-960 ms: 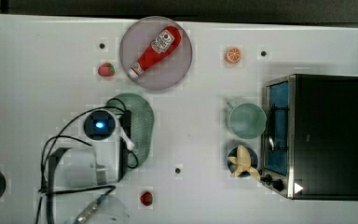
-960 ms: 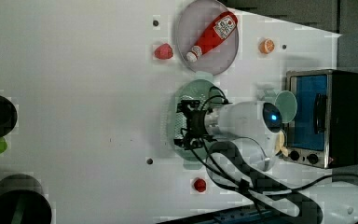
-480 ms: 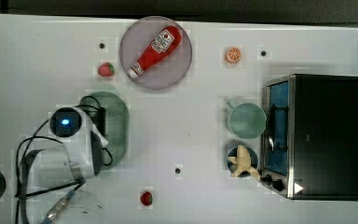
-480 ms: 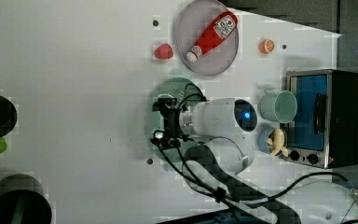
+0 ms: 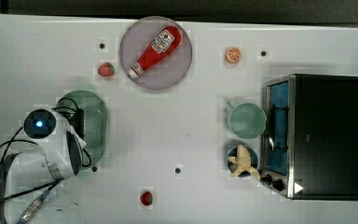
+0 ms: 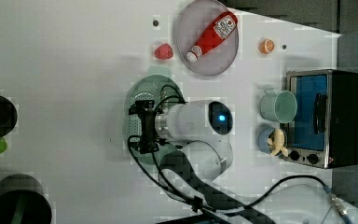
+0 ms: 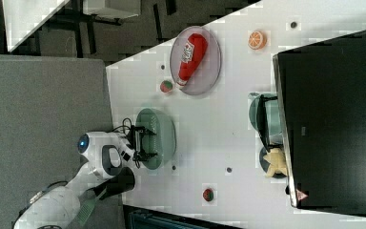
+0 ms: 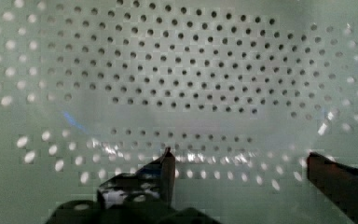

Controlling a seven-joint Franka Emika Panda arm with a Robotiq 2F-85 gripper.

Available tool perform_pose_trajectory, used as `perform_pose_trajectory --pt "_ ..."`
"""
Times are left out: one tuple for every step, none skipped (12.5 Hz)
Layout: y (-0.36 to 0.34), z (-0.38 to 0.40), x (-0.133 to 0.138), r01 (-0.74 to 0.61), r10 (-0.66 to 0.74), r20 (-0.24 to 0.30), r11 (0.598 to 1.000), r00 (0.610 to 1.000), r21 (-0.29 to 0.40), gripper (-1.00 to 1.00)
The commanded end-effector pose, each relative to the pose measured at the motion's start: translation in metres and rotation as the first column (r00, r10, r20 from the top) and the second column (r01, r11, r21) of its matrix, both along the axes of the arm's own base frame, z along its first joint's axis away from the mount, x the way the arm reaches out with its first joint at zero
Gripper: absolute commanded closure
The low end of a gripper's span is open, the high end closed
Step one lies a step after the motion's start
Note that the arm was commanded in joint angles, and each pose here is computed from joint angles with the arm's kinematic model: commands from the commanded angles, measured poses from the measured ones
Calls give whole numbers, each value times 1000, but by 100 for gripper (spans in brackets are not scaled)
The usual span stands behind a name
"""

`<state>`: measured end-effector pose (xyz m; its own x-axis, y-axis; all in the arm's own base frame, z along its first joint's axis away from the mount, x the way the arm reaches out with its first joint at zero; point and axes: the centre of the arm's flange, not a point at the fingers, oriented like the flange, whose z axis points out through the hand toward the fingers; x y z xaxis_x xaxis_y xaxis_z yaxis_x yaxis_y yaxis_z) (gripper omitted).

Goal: Drag strainer right to left.

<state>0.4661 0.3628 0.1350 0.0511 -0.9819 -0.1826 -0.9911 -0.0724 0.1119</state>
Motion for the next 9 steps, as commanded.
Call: perform_pose_trajectory --pt "38 20 0 55 -56 9 997 998 45 -100" --pt "44 20 -1 52 -52 10 997 999 49 -100" --pt "50 18 -3 56 -56 8 997 998 50 -100" --pt "57 20 -1 53 -54 22 997 998 60 -100" --pt "62 21 0 47 -49 25 997 998 66 -100" --pt "66 21 0 43 -45 23 997 999 66 -100" --pt "67 22 1 41 -43 26 997 999 69 -100" --pt "67 24 1 34 -35 25 997 999 65 -100" --pt "64 32 5 21 -23 35 998 999 66 -100"
